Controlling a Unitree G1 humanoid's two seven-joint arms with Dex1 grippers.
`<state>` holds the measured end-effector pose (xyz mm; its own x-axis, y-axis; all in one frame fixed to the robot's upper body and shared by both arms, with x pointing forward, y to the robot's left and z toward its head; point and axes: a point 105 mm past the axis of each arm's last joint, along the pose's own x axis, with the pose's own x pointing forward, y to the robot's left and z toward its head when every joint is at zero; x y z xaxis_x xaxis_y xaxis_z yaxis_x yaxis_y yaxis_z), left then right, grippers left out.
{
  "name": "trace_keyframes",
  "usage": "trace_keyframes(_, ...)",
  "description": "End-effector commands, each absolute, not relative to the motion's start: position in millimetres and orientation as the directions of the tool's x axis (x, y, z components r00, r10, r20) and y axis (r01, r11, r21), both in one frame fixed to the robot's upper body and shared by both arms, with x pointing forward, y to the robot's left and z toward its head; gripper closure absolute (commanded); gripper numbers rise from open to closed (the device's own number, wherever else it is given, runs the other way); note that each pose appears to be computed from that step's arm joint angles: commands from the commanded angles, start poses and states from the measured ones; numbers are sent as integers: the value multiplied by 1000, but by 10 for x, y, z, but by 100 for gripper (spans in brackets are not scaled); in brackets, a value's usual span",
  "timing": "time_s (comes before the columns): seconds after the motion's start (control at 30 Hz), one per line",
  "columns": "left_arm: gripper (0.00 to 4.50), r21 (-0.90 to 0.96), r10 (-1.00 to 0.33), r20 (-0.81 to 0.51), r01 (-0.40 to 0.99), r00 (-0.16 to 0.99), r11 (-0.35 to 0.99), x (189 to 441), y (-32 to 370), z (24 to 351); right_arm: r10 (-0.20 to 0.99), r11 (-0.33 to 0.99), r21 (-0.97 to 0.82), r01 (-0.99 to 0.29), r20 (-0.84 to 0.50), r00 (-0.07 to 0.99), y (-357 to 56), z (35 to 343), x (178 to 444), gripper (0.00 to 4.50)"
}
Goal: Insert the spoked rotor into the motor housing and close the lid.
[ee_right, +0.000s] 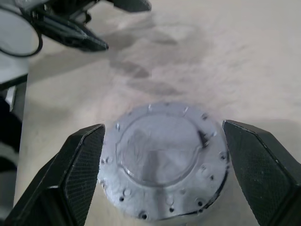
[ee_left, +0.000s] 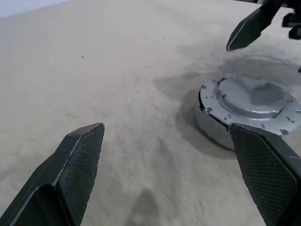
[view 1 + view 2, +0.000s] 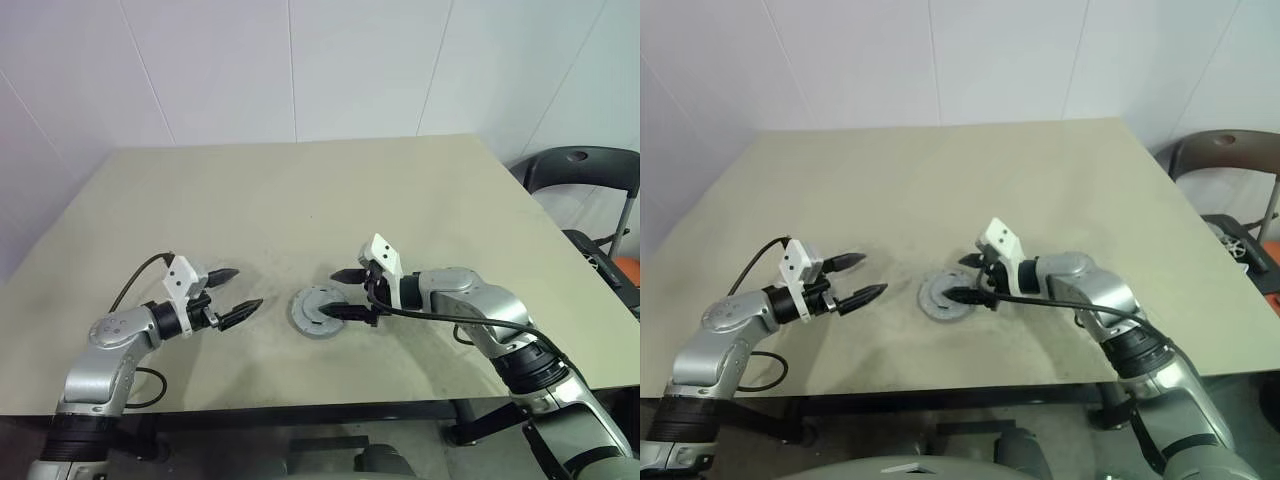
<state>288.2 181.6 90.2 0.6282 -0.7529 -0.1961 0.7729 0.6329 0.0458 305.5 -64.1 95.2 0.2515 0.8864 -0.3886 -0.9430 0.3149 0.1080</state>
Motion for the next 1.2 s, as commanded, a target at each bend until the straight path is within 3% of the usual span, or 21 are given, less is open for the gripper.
trace_keyframes(0.03,0,89,-767,-206,792,607,603,2842,1781,959,892,261,39,-965,-392,225,-576,975,3071,30)
trace_keyframes(0.9,0,88,-767,-185,788,614,609,2834,1716,1049,868,259,-43,-965,-428,252,-531,773,3144,30)
trace_keyframes(1.03,0,89,-766,-185,786,616,611,2827,1717,1051,872,257,-37,-966,-423,248,-517,776,3139,100)
trace_keyframes(1.2,0,87,-763,-187,784,618,614,2819,1717,1043,890,280,-4,-960,-373,262,-489,864,3161,101)
